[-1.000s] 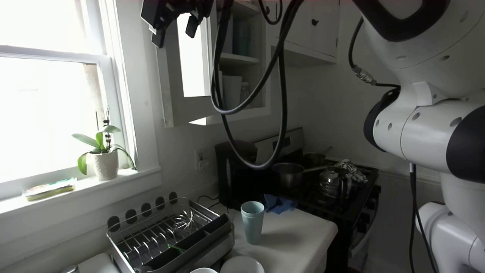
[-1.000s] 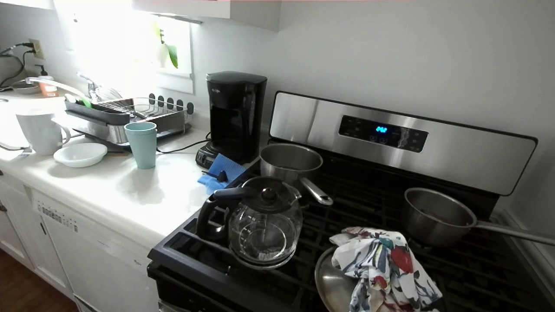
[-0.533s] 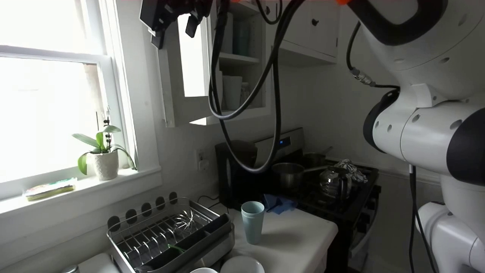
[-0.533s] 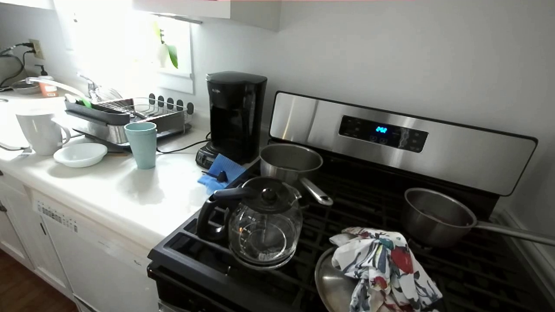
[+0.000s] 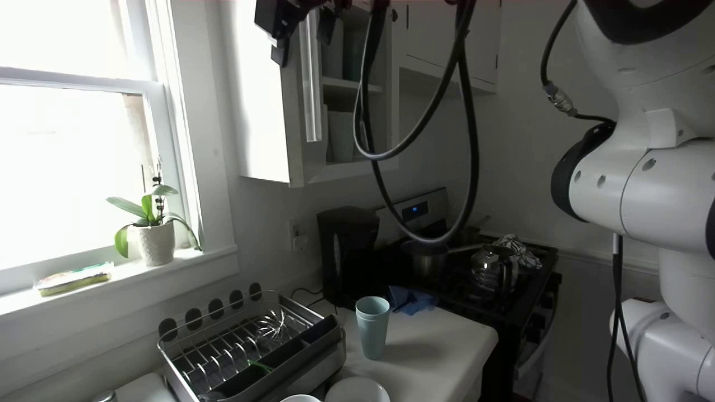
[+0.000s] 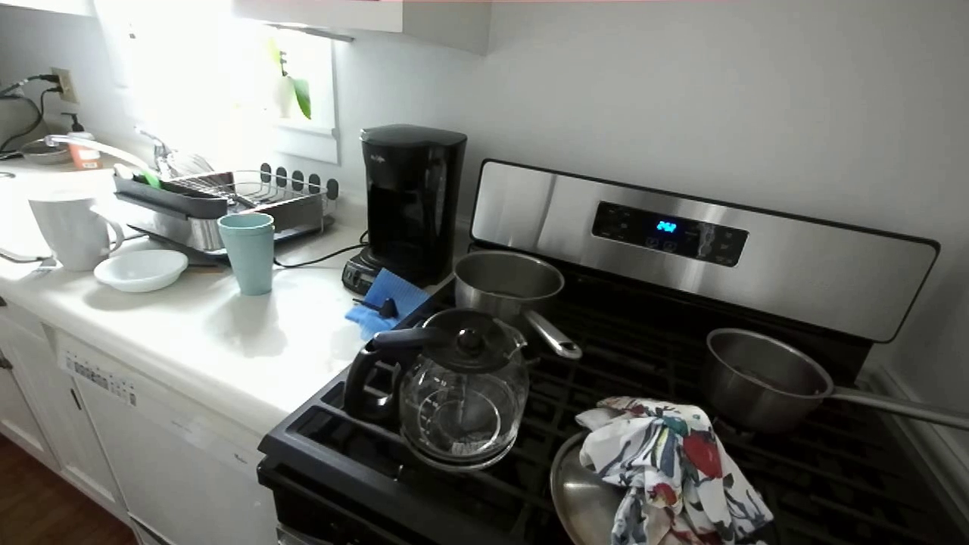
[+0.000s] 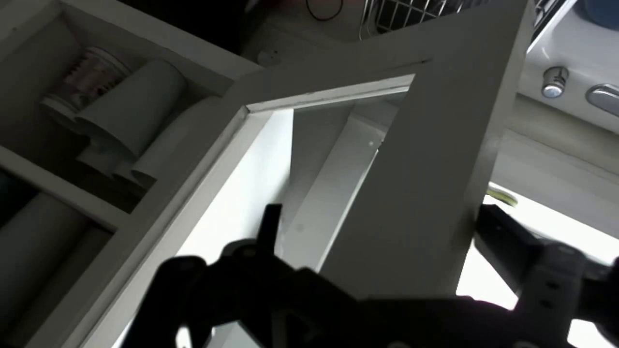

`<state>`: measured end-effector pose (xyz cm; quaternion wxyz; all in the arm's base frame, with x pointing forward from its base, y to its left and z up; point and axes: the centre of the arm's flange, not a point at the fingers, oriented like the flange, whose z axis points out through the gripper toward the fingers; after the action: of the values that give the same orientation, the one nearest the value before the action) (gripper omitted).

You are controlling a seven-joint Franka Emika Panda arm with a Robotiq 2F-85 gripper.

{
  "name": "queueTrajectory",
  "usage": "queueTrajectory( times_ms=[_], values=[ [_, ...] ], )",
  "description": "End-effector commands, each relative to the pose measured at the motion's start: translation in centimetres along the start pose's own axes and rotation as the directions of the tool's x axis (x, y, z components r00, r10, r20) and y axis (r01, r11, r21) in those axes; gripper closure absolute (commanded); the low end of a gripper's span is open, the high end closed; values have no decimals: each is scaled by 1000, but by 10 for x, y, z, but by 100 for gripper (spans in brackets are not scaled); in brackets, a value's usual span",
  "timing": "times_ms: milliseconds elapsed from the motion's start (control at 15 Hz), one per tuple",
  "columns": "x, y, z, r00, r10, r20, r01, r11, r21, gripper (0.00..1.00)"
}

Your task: Place the cup in the cabinet, then close the cabinet

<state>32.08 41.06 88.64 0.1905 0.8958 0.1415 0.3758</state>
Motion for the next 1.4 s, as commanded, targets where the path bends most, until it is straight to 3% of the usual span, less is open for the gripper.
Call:
queueTrajectory(
  times_ms=[0, 400, 733, 1333],
  values=[
    [-16, 27, -10, 999, 17, 45, -12, 994, -107, 0],
    [-29, 63, -12, 995, 57, 78, -37, 972, -231, 0],
    [-38, 69, -25, 989, 92, 115, -57, 958, -282, 0],
    [-69, 98, -51, 938, 281, 203, -164, 875, -455, 0]
  ],
)
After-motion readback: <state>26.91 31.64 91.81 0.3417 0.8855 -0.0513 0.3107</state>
